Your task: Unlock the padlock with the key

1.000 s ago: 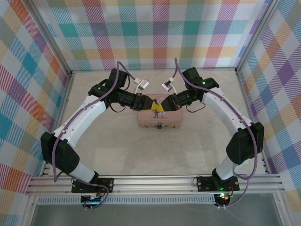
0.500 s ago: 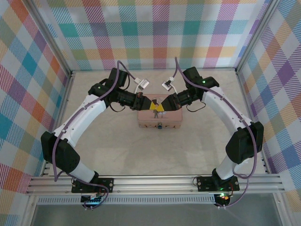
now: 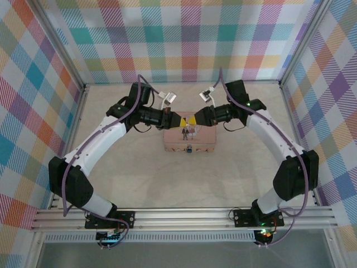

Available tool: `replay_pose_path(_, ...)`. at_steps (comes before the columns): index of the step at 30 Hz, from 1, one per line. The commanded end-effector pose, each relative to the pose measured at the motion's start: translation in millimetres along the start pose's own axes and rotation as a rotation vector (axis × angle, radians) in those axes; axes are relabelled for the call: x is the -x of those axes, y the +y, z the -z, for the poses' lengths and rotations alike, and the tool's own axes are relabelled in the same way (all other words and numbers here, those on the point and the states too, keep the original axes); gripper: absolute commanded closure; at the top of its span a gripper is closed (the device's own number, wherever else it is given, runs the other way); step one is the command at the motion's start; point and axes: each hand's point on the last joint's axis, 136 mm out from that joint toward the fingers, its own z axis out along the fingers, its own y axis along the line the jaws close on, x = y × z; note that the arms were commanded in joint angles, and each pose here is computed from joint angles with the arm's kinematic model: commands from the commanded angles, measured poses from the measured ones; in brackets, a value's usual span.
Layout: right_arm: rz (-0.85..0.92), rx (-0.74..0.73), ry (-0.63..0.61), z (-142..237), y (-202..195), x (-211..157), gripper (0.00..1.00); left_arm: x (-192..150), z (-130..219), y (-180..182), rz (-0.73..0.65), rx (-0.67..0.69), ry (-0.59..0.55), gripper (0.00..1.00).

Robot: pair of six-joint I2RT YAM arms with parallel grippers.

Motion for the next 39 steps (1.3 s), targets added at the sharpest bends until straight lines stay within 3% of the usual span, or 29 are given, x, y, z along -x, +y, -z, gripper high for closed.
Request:
replay_pose_path(1, 0.041, -0.064, -0.206, 16.2, 6.3, 36.1, 0.6, 30.1, 10.2, -19.9, -0.017, -0.026, -0.19, 1.0)
replay_pose_path(7, -0.002, -0.072, -0.48, 31.1, -0.4, 47.3, 0.56, 52.1, 26.0, -15.9, 0.057, -0.028, -0.43, 1.0)
replay_pose_path(13, 0.019, -0.06, -0.587, 22.6, 6.6, 41.5, 0.58, 49.2, 22.5, -24.4, 0.059, -0.077, -0.548, 1.0)
replay_pose_path(24, 0.074, 0.037, -0.613, 13.8, 32.4, 51.4, 0.74, 40.3, 12.8, -45.0, 0.028, -0.118, -0.549, 1.0)
replay_pose_path(39, 0.091, 0.11, -0.634, 17.2, 48.9, 55.2, 0.71, 39.6, 19.1, -48.6, 0.026, -0.128, -0.579, 1.0)
